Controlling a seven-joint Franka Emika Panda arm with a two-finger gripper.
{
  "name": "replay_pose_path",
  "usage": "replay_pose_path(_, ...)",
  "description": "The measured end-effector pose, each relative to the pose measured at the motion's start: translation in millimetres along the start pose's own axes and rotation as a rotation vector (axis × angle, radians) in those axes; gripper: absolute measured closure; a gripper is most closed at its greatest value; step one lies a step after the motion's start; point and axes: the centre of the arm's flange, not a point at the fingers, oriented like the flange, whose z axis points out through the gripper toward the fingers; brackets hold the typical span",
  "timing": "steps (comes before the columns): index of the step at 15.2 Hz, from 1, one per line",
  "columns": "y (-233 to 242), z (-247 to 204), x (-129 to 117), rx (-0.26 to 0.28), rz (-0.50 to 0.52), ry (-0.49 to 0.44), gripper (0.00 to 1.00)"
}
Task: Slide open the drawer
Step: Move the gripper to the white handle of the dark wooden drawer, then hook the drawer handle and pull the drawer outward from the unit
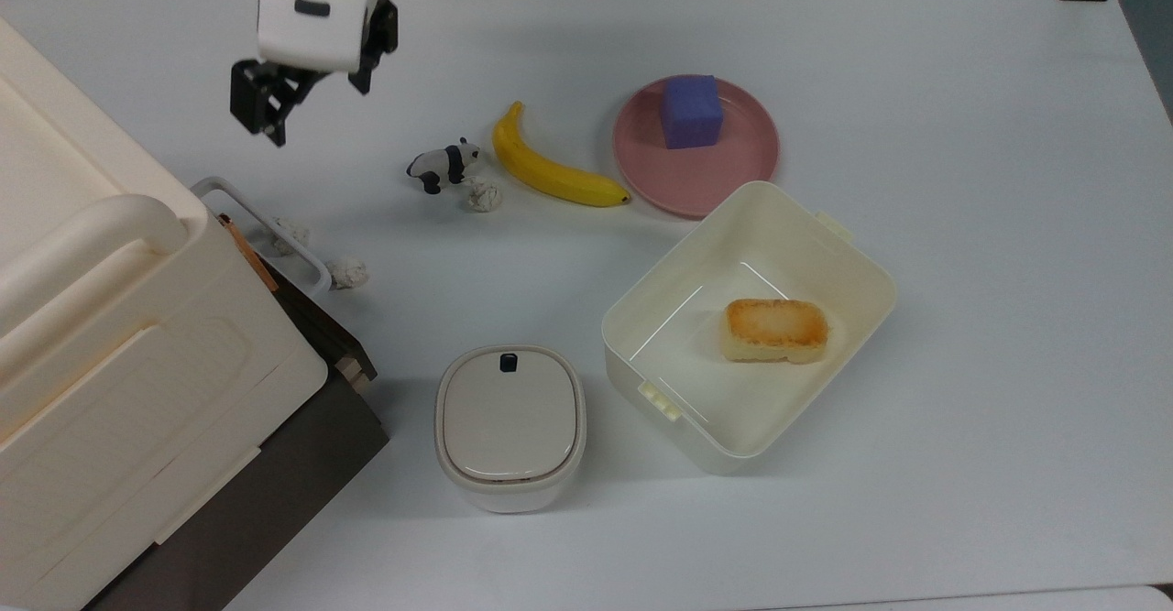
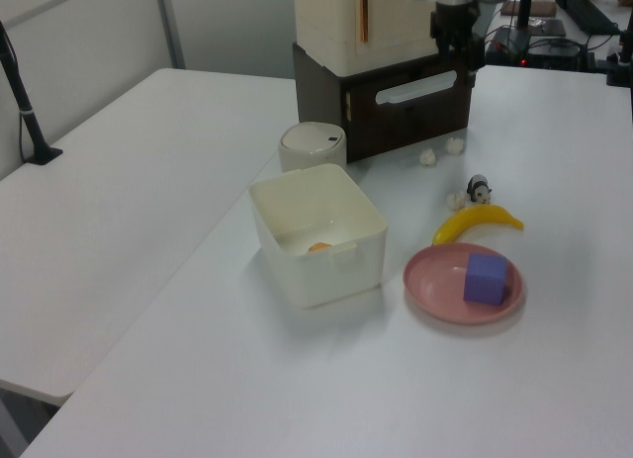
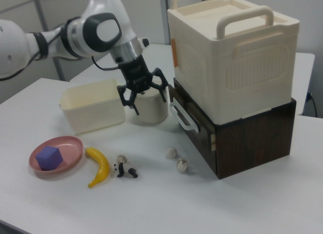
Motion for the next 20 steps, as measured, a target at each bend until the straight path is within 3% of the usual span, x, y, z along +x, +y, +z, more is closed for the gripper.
replay_pose_path(7,29.8,53.0,0.7,-0.074,-0.006,-0.03,0.0)
replay_pose_path(20,24.2,91.0,2.1,-0.041,-0.036,-0.088,0.0)
